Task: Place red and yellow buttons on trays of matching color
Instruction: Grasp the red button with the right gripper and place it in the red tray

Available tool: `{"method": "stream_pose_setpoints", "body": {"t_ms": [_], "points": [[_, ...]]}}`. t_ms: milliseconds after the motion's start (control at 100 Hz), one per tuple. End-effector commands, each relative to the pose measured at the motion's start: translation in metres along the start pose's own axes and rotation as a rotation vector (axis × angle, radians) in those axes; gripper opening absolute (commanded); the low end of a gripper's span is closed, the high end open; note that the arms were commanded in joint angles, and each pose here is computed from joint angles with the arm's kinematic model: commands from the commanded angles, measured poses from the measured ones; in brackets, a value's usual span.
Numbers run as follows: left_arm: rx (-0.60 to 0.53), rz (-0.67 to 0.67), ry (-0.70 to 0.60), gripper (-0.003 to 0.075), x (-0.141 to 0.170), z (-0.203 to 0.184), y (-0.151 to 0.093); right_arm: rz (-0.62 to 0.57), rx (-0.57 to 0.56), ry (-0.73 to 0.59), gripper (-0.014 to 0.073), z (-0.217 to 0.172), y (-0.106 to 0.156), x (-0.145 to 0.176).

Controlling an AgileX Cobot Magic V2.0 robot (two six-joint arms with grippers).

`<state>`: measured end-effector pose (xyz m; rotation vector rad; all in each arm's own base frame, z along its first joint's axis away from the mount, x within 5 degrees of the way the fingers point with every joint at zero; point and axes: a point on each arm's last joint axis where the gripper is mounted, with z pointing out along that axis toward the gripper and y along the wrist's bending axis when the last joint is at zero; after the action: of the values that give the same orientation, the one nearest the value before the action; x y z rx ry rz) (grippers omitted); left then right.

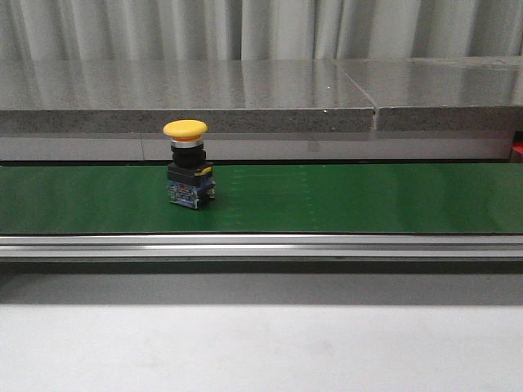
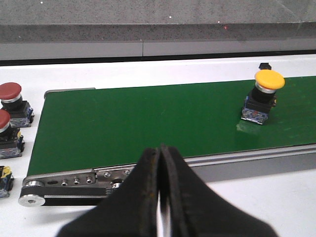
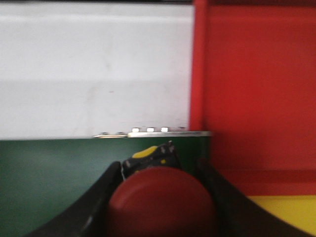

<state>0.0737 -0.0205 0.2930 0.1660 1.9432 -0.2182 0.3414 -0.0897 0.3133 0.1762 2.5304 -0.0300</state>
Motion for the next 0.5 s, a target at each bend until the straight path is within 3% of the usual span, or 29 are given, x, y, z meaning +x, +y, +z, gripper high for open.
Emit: {"method": "stream_pose_setpoints", "body": {"t_ms": [0, 210, 490], "points": [[0.0, -0.012, -0.095, -0.0019, -0.015, -0.004, -0.001, 0.05, 0.076, -0.115, 0.0053, -0.017, -0.031, -0.012], [0.0, -0.012, -0.095, -0.0019, -0.015, -0.004, -0.001, 0.156, 0.149, -0.113, 0.0053, 0.015, -0.081, -0.006], [0.0, -0.012, -0.095, -0.0019, -0.015, -0.004, -0.001, 0.188, 0.15, -0.085, 0.0053, 0.065, -0.094, 0.0]]}}
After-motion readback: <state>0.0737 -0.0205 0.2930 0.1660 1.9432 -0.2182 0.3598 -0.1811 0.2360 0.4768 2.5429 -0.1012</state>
